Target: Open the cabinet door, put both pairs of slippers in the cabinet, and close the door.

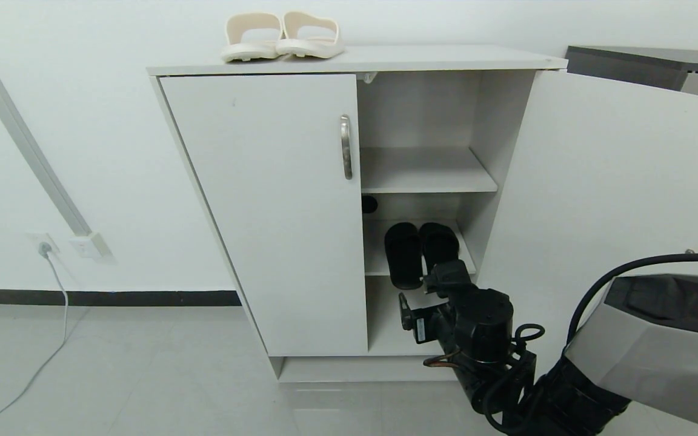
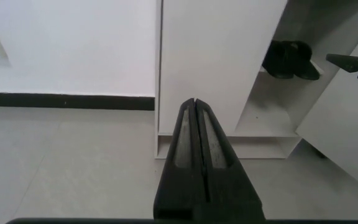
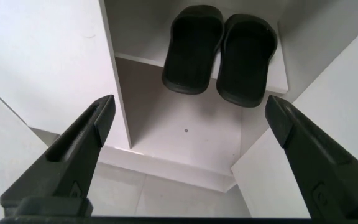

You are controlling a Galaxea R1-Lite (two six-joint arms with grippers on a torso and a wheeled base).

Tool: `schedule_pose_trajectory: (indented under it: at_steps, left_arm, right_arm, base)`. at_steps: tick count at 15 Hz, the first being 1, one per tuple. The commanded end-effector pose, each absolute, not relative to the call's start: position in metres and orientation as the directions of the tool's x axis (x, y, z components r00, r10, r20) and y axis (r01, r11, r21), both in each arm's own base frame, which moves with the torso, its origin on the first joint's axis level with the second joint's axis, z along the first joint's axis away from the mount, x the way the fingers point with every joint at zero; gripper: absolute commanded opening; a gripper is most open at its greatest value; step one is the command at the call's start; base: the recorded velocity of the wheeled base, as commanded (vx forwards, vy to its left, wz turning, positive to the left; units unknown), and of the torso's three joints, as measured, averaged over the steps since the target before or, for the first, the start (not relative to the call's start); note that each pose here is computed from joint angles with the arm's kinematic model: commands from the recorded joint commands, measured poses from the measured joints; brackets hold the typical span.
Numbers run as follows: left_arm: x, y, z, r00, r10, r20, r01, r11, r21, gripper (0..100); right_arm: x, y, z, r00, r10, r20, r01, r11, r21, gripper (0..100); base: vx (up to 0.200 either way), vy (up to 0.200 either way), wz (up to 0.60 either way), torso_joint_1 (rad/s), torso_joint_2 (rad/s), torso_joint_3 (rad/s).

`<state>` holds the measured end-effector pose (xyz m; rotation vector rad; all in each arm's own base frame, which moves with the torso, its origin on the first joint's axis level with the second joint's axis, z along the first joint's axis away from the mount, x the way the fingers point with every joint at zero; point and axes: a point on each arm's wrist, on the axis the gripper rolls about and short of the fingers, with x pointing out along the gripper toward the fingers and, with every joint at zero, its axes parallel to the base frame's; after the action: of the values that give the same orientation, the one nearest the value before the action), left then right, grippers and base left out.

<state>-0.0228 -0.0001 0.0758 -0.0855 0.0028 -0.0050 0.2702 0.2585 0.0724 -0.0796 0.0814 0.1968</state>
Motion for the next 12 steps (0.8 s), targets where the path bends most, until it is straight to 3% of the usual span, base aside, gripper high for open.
schedule_pose_trajectory:
  at_steps: [1,12]
  left_arm:
    - [-0.0228,-0.0001,0.0756,1.0,-0.005,-0.003,0.004,0.996,-0.086,0]
    - [-0.0228,-0.0001,0.0756,1.0,-0.008,-0.003,0.007,0.996,-0.086,0]
  right_arm:
    - [0.2704,0.2589,0.0713,0.977,0.192,-0.09,-0.198,0.977,-0.072,100]
    - [0.2701,0.2586,0.0714,0.978,0.192,-0.086,-0.198,0.978,-0.07,100]
  base:
    - [0.0,0.0,0.0,0.0,0.0,0.0]
    - [0.0,0.2,0.0,0.003,0.0,0.004]
